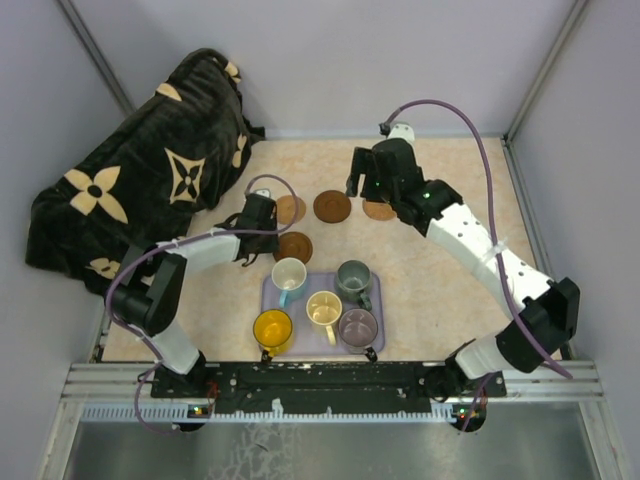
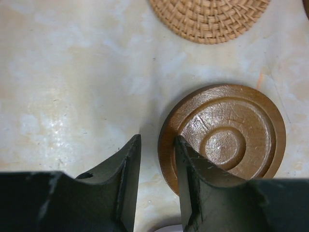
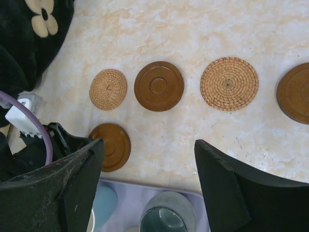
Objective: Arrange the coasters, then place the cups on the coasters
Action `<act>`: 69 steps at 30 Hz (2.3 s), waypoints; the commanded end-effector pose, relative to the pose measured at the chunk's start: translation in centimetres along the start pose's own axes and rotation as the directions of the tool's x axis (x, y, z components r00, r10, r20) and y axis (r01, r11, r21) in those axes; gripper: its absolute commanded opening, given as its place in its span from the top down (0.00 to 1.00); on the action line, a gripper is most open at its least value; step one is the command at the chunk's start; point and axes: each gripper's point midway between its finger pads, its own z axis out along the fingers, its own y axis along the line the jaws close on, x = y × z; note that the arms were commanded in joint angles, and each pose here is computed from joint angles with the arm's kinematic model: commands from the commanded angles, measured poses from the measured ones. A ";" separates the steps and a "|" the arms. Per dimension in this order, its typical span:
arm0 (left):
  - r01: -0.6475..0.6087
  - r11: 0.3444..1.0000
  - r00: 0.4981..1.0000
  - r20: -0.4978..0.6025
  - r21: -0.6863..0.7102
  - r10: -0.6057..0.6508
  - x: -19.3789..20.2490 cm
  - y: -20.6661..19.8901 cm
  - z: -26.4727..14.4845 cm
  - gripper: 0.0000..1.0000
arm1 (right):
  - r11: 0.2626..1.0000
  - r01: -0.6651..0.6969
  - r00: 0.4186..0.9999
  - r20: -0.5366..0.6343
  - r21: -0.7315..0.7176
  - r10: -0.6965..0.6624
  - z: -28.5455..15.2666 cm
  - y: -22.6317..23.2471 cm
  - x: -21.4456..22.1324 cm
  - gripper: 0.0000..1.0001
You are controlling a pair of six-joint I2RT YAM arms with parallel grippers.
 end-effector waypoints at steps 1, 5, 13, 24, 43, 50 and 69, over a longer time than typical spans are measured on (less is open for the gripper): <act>-0.022 0.975 0.992 -0.124 -0.222 -0.006 3.8 4.7 -0.9 0.61 | 1.000 -0.029 0.996 0.078 -0.004 0.029 -1.5 -0.2 -2.0 0.24; 0.010 0.962 0.992 -0.119 -0.271 -0.044 3.7 5.8 -1.4 0.62 | 1.000 -0.031 0.996 0.085 0.002 0.031 -1.9 -0.4 -2.2 0.24; 0.080 0.920 0.979 -0.142 -0.383 -0.144 4.4 10.3 -2.0 0.69 | 0.999 -0.044 0.993 0.112 0.013 0.043 -3.0 -1.0 -2.8 0.20; 0.218 0.879 0.957 -0.083 -0.423 -0.277 1.7 14.7 -1.1 0.70 | 0.999 -0.031 0.996 0.087 0.031 0.029 -2.5 -1.4 -1.9 0.18; 0.320 0.929 0.941 0.172 -0.184 -0.290 -9.4 11.8 -3.4 0.56 | 0.999 0.000 0.999 0.049 0.033 -0.002 -2.4 -2.4 -0.1 0.19; 0.239 0.968 0.963 0.144 -0.080 -0.227 -5.1 9.6 -7.1 0.50 | 1.000 -0.024 0.998 0.056 0.011 0.024 -3.3 -2.4 0.1 0.20; 0.135 0.983 0.991 -0.006 -0.125 -0.137 2.9 7.0 -5.3 0.36 | 0.990 -0.029 0.995 0.100 0.136 0.016 -5.1 -5.6 0.1 0.05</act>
